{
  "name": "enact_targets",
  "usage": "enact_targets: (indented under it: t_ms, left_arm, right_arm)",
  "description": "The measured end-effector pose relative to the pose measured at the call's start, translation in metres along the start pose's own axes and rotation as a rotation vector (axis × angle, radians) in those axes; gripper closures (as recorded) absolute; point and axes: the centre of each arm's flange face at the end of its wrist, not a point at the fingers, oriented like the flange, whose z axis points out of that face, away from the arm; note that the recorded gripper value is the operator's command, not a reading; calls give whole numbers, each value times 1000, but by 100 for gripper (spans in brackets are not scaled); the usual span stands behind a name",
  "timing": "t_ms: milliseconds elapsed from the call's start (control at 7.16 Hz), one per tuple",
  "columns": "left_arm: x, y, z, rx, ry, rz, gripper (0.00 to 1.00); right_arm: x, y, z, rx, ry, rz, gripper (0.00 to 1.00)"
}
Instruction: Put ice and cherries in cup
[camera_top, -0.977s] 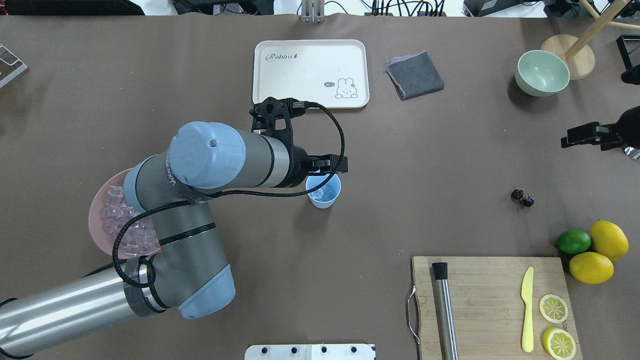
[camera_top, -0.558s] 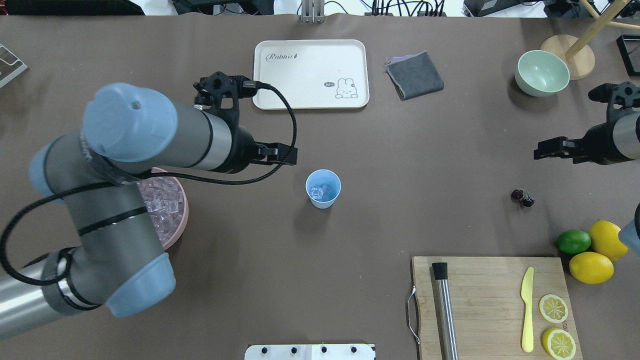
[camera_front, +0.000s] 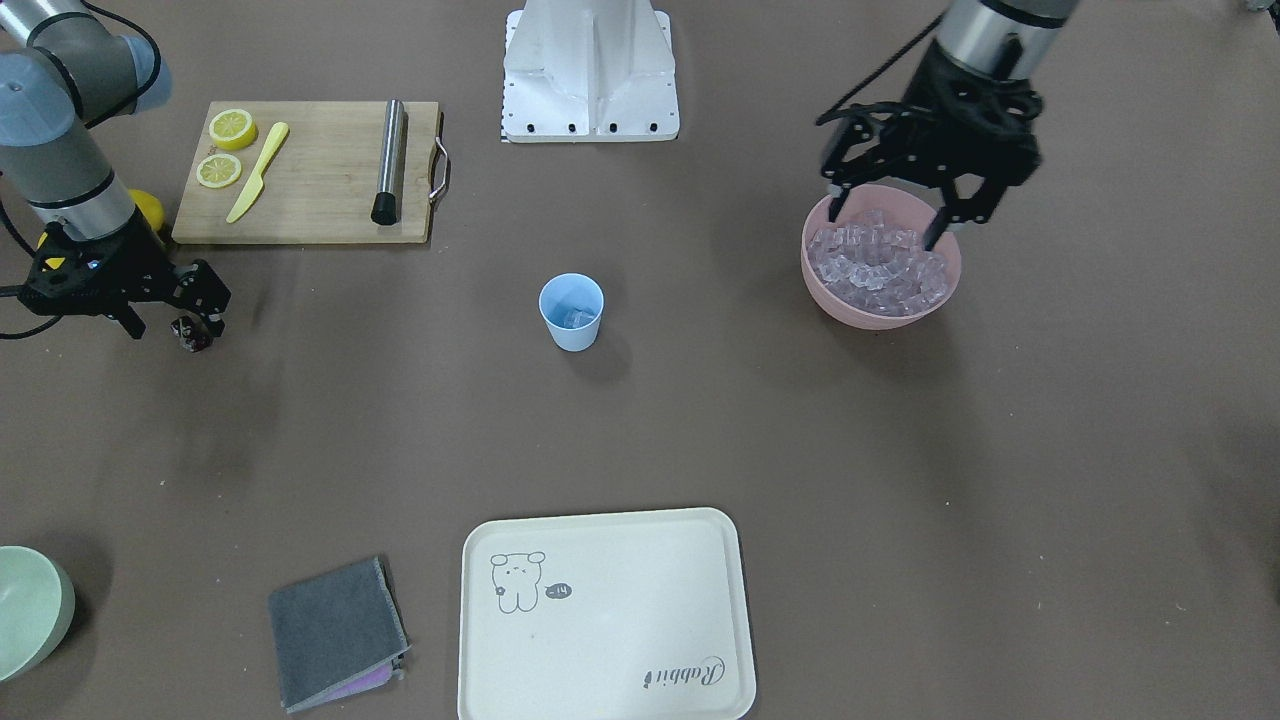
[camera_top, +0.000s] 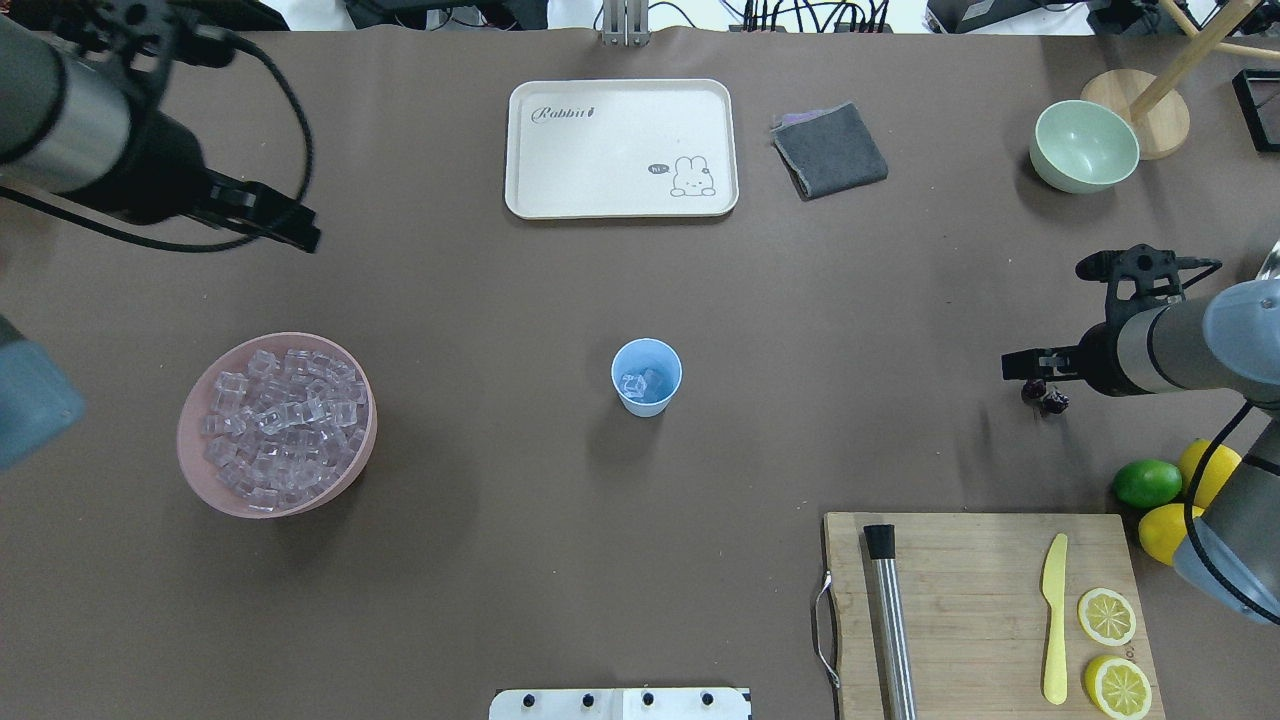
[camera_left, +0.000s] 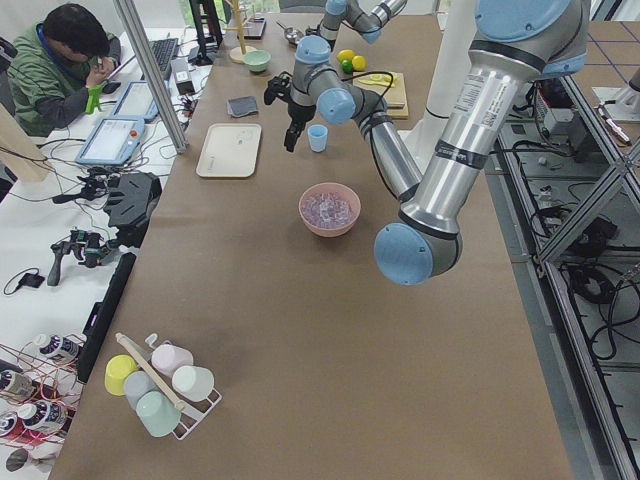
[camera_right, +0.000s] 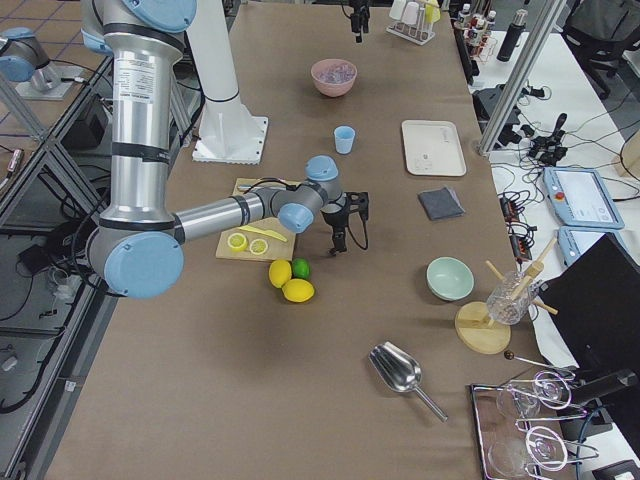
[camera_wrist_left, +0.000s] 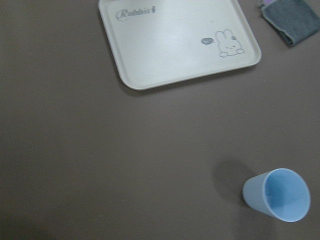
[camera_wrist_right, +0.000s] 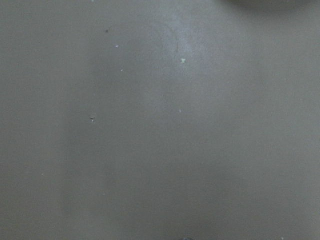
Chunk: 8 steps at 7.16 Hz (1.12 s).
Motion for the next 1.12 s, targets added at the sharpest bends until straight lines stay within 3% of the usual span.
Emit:
enact_targets:
  t_ms: [279,558,838,1117]
  left_arm:
    - [-100,15,-28,-28,-38,58,2]
    - [-139,29,-32,-48,-57,81,2]
    - [-147,35,-31,-57,-62,80,2]
    - [-151,35,-28,-62,-65,77,2]
  right_arm:
    - [-13,24,17,24,62,-72,6]
    - [-17,24,16,18,120,-189,30]
    - [-14,18,13,5,137,-274,45]
    - [-8,12,10,0,143,-354,71]
